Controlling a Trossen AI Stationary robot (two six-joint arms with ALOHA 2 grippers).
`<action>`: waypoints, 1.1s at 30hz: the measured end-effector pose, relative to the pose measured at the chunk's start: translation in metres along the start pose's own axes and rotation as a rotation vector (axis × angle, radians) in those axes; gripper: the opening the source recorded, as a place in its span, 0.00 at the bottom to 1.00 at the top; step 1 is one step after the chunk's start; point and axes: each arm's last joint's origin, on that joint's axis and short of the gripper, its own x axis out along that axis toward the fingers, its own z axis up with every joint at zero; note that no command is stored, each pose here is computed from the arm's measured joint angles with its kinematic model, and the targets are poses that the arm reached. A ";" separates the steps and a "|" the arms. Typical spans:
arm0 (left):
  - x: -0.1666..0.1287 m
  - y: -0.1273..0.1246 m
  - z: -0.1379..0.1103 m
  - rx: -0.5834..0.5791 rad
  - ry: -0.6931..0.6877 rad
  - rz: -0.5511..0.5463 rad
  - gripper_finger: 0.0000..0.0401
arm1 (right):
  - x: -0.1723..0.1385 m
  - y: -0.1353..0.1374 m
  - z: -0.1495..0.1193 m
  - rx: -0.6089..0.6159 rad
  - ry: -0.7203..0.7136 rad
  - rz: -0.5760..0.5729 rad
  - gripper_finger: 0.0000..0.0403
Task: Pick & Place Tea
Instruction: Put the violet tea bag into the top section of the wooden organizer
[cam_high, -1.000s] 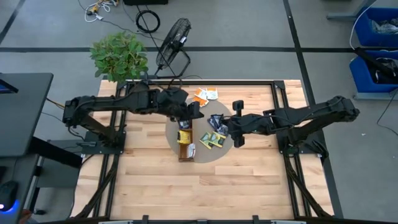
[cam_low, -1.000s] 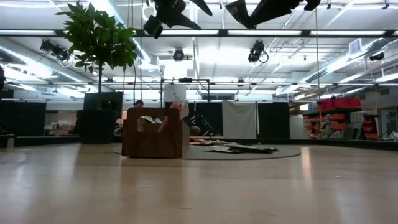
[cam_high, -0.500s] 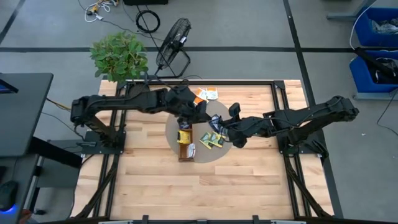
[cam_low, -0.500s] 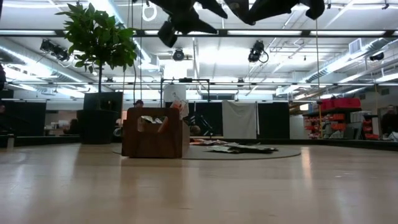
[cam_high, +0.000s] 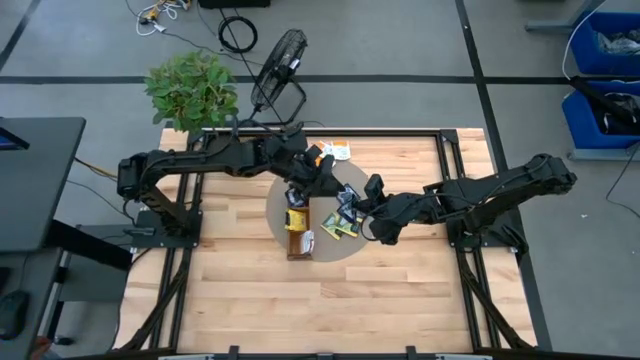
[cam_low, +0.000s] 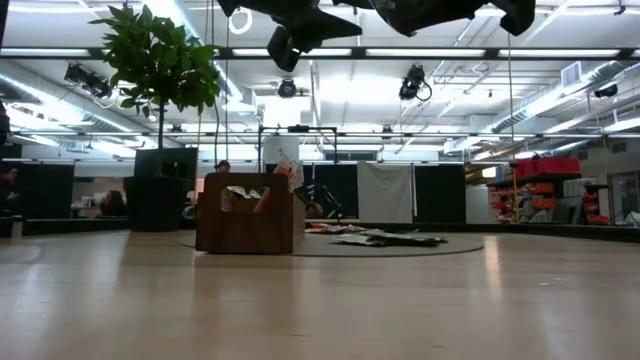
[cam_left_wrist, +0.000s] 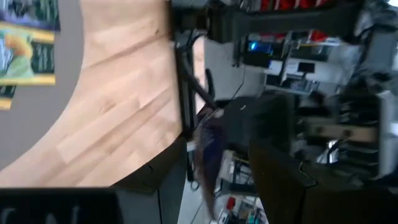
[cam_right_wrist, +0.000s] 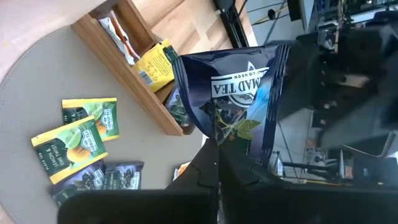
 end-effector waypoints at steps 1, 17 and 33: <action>0.001 0.000 0.000 0.000 0.004 0.002 0.45 | 0.000 0.000 0.000 -0.008 -0.005 0.004 0.00; 0.015 0.005 -0.005 -0.015 0.072 -0.007 0.45 | 0.025 0.010 0.009 -0.100 -0.004 0.062 0.00; 0.021 0.018 0.000 -0.031 0.061 0.076 0.45 | 0.024 0.009 0.014 -0.175 -0.010 0.013 0.00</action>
